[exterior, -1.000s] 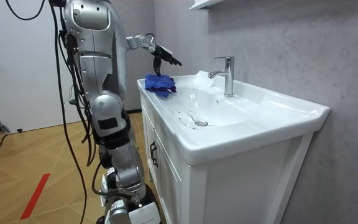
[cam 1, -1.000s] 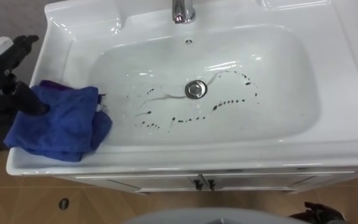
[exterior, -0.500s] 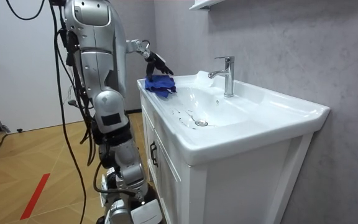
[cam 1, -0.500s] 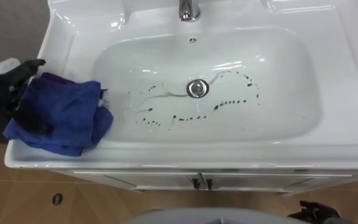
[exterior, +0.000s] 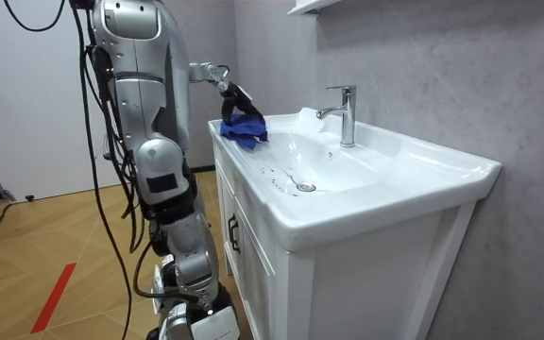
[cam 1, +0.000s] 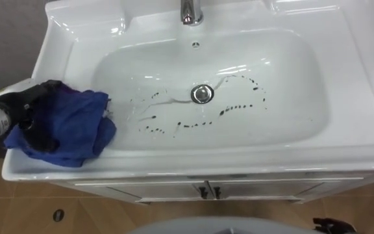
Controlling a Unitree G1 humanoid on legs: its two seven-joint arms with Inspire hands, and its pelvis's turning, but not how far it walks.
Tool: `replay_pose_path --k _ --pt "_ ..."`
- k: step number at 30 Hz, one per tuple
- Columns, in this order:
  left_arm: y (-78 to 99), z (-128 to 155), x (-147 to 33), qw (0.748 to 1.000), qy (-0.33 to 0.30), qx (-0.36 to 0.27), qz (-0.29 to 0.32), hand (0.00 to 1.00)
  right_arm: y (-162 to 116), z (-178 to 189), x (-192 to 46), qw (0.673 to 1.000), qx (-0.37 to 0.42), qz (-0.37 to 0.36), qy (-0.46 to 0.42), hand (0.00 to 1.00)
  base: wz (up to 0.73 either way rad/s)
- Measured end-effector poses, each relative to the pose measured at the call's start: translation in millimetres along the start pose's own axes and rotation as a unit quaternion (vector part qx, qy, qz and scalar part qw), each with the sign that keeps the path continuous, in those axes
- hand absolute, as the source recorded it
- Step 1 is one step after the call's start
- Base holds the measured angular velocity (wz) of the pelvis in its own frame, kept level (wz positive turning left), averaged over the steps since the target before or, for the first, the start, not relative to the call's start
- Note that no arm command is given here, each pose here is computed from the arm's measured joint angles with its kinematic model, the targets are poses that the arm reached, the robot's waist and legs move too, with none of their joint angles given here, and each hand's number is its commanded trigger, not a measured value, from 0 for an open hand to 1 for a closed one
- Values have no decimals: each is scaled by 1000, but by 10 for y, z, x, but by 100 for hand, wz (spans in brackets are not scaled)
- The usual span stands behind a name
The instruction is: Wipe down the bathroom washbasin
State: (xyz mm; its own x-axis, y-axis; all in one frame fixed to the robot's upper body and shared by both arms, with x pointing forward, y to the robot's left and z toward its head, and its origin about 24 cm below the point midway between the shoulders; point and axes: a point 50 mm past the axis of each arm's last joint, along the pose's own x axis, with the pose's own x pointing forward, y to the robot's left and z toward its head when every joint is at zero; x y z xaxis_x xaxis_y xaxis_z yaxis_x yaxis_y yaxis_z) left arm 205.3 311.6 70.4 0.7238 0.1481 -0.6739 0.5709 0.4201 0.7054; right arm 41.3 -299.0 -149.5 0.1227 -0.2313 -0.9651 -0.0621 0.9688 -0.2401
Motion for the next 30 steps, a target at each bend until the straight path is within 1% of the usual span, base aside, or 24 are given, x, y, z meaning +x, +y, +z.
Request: replay_pose_path --k 3,12,13,14,15,20,26,30 --pt "-27 46 -17 1000 -7 10 0 0 2 -20 1 1000 -4 -1 7 0 0" --pt "-42 51 -31 1000 -4 19 2 0 14 -26 3 1000 -16 -3 10 0 0" --pt "-51 56 -26 1000 -2 23 1 26 15 -27 3 1000 -18 -3 10 0 0" --pt "-66 66 -18 1000 0 30 -2 82 17 -25 3 1000 -15 -4 10 0 0" --pt "-76 72 -13 999 2 34 -4 100 17 -25 4 1000 -13 -5 9 0 0" --pt "-93 70 -6 999 10 38 -8 100 12 -17 5 1000 -13 -17 8 0 -7" --pt "-36 86 -6 999 15 40 5 100 17 -1 7 1000 -16 -19 7 0 -6" --pt "-72 93 13 999 16 41 -1 100 14 -32 6 999 -18 -22 16 0 0"
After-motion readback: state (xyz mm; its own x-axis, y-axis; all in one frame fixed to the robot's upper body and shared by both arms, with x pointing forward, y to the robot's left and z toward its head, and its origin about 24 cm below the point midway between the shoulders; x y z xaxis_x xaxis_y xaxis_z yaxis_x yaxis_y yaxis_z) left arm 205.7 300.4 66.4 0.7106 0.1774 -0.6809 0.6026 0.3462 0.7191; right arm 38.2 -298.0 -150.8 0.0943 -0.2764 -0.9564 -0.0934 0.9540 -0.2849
